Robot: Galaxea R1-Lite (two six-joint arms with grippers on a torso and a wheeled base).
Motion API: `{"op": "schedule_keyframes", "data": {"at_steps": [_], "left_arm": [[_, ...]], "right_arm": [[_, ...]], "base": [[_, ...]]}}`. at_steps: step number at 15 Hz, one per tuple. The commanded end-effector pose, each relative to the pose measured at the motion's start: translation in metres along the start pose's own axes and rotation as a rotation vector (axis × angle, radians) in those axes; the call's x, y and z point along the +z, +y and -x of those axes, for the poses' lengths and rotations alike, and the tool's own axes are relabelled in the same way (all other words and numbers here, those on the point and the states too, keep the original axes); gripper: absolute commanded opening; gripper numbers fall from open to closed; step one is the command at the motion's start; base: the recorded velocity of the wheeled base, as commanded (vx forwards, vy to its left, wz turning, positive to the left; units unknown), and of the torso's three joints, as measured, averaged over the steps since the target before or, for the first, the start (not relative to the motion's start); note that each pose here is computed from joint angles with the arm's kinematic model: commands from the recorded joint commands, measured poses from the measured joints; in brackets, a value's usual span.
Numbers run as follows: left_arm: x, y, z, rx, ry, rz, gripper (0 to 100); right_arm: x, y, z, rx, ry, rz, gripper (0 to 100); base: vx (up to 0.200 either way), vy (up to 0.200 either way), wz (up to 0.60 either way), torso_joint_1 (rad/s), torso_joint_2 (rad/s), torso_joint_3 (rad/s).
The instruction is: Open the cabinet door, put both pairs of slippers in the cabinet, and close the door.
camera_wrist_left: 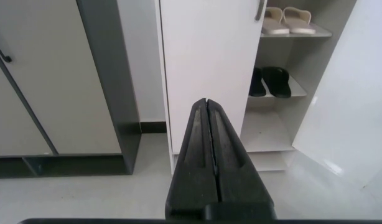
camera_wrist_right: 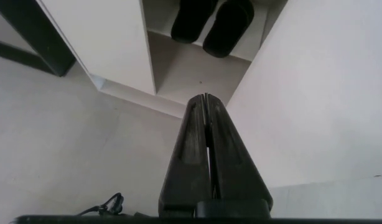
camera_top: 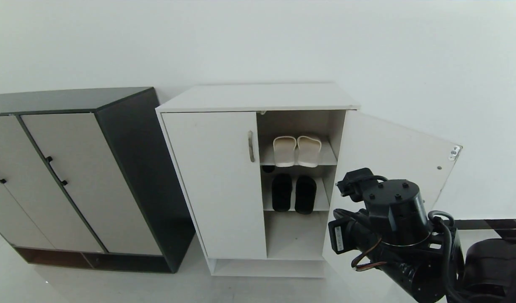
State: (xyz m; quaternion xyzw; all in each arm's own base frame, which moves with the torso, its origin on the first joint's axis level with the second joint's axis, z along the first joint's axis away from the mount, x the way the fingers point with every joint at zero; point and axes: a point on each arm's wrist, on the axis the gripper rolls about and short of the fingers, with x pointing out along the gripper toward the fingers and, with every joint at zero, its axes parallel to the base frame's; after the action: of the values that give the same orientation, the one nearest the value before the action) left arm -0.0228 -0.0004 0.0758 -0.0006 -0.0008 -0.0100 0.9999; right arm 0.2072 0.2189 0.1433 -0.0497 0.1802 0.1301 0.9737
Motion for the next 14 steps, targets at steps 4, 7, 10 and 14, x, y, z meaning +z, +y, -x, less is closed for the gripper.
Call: {"op": "schedule_keyframes", "data": {"at_steps": [4, 7, 10, 14], "left_arm": [[-0.0001, 0.0000, -0.0001, 0.000, 0.002, 0.000, 0], [0.0003, 0.0000, 0.0000, 0.000, 0.000, 0.002, 0], [-0.0001, 0.0000, -0.0001, 0.000, 0.002, 0.000, 0], [-0.0001, 0.0001, -0.0001, 0.003, 0.002, -0.001, 0]], "right_arm": [[0.0024, -0.0003, 0.0001, 0.000, -0.008, -0.006, 0], [0.0017, -0.0001, -0.0006, -0.002, -0.006, -0.003, 0], [0.0001, 0.0007, 0.0002, -0.001, -0.001, 0.002, 0], [-0.0003, 0.0002, 0.0000, -0.004, 0.000, 0.002, 0]], "base": [[0.000, 0.000, 0.00, 0.172, -0.48, -0.308], [0.000, 0.000, 0.00, 0.186, -0.50, -0.308], [0.000, 0.000, 0.00, 0.207, -0.51, -0.308], [0.000, 0.000, 0.00, 0.229, -0.53, -0.308]]}}
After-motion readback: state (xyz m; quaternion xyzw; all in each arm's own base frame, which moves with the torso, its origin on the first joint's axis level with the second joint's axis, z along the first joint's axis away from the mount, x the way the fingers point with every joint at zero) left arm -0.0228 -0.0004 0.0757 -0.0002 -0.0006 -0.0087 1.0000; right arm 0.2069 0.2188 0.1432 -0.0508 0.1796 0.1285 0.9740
